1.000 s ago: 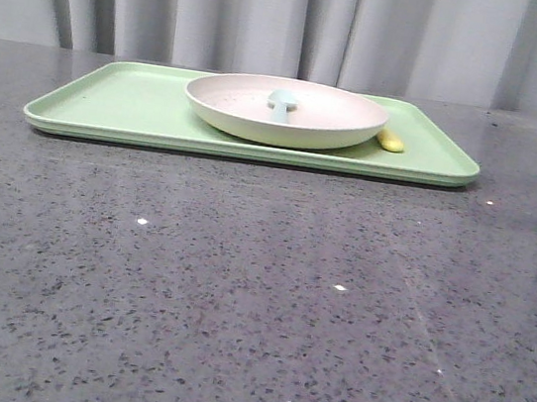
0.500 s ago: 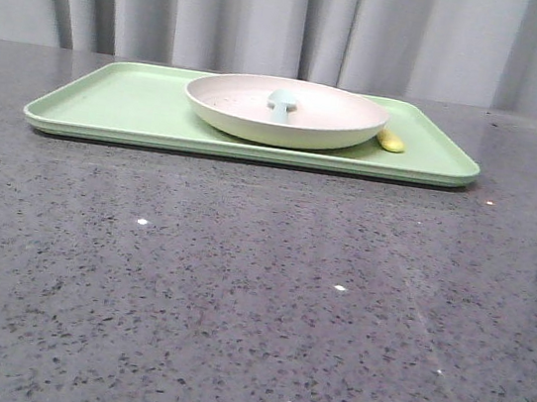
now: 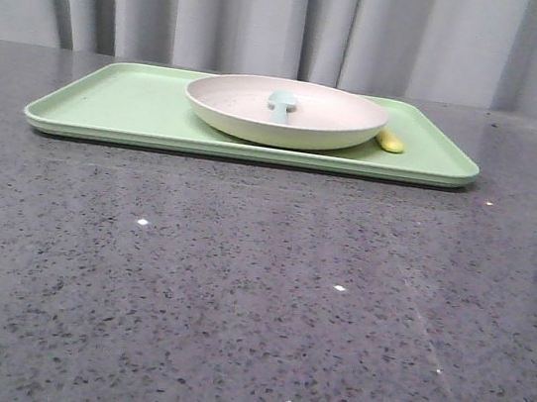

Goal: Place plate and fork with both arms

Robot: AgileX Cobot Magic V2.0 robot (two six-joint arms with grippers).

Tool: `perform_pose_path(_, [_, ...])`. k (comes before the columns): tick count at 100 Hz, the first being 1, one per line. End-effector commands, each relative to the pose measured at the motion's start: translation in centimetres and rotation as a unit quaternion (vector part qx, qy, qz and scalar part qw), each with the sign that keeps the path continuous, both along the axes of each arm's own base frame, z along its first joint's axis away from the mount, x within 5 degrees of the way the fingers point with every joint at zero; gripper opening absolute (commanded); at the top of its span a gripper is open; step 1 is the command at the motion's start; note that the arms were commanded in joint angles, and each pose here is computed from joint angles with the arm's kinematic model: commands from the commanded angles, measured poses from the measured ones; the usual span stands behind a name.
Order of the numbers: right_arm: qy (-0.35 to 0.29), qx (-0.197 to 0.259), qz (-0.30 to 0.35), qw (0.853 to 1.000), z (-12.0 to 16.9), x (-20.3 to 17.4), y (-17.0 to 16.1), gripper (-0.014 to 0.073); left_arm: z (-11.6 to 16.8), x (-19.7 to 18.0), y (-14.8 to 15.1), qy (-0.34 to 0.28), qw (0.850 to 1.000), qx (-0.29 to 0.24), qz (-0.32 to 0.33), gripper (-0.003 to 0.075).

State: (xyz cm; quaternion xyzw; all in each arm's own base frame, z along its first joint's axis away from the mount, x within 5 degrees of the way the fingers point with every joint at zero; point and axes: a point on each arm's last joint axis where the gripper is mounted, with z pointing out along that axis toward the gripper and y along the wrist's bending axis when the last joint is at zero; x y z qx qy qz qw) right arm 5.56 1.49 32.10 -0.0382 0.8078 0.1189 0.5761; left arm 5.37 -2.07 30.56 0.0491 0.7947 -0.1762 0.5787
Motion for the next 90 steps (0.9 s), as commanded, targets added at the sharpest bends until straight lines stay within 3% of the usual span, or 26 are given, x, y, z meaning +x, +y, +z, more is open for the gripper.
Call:
perform_pose_path(1, [-0.054, 0.002, -0.004, 0.999, 0.66, -0.22, -0.16, -0.0066, 1.10, -0.42, 0.15, -0.055, 0.998, -0.028, 0.002, -0.0020])
perform_pose_path(90, [-0.051, 0.001, -0.004, 0.999, 0.04, -0.41, -0.20, -0.0066, 0.46, -0.94, 0.33, -0.062, 0.998, -0.030, 0.002, -0.0020])
